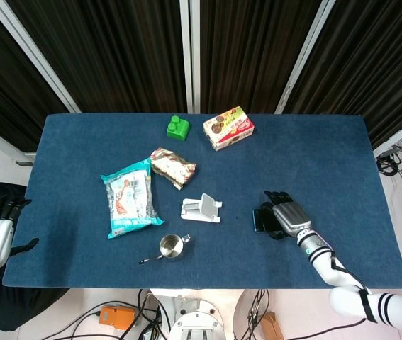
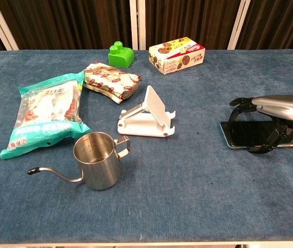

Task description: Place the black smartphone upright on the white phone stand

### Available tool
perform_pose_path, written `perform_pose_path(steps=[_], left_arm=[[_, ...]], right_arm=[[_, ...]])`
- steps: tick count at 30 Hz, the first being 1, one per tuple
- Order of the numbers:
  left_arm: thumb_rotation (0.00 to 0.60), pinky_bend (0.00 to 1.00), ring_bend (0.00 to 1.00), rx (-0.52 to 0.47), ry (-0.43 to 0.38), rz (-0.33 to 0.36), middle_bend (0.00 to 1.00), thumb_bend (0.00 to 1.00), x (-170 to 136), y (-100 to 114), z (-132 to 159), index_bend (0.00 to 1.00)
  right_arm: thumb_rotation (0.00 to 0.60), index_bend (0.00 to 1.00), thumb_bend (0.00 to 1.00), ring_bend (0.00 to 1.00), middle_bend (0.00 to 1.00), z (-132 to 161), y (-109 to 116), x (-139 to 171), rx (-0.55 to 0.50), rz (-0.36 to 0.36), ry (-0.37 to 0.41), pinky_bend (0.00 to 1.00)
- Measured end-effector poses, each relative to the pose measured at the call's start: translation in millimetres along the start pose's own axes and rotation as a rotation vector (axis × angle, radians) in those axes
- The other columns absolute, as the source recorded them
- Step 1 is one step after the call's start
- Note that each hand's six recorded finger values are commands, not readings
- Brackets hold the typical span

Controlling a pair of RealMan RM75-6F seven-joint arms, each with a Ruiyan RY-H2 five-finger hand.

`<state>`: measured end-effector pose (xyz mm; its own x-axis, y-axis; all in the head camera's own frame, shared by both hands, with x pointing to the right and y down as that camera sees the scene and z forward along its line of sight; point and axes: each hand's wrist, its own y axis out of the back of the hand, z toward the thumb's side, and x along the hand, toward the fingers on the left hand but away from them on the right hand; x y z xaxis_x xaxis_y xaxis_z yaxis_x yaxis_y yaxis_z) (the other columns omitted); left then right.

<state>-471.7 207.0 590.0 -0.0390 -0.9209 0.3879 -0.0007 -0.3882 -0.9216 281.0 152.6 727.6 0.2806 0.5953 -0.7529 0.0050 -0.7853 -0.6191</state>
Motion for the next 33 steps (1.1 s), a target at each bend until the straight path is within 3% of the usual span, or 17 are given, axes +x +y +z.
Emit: perform_pose_path(steps=[5, 12, 16, 22, 28, 33], left_arm=[[0.600, 0.00, 0.08, -0.002, -0.001, -0.003, 0.17, 0.04, 0, -2, 1, 0.20], [0.600, 0.00, 0.08, -0.003, -0.005, 0.002, 0.17, 0.04, 0, -1, 2, 0.20], [0.600, 0.00, 0.08, -0.004, -0.006, 0.000, 0.17, 0.04, 0, -1, 2, 0.20], [0.600, 0.00, 0.08, -0.007, -0.006, -0.003, 0.17, 0.04, 0, -1, 3, 0.20], [0.600, 0.00, 0.08, -0.005, -0.005, -0.005, 0.17, 0.04, 0, -1, 2, 0.20], [0.600, 0.00, 0.08, -0.004, -0.002, -0.001, 0.17, 0.04, -1, 1, 1, 0.20]], right_arm=[[0.600, 0.59, 0.44, 0.01, 0.16, -1, 3, 1, -0.065, -0.030, 0.002, 0.07], [0.600, 0.64, 0.45, 0.21, 0.36, -3, 7, 2, -0.199, -0.118, 0.024, 0.17], [0.600, 0.65, 0.44, 0.26, 0.38, -6, 6, 1, -0.245, -0.155, 0.045, 0.24], [0.600, 0.66, 0.44, 0.32, 0.41, -5, 7, 1, -0.294, -0.194, 0.078, 0.43], [0.600, 0.66, 0.44, 0.33, 0.41, 6, 18, 3, -0.365, -0.215, 0.145, 0.46], [0.600, 0.66, 0.45, 0.33, 0.41, 36, 40, 7, -0.493, -0.247, 0.260, 0.46]])
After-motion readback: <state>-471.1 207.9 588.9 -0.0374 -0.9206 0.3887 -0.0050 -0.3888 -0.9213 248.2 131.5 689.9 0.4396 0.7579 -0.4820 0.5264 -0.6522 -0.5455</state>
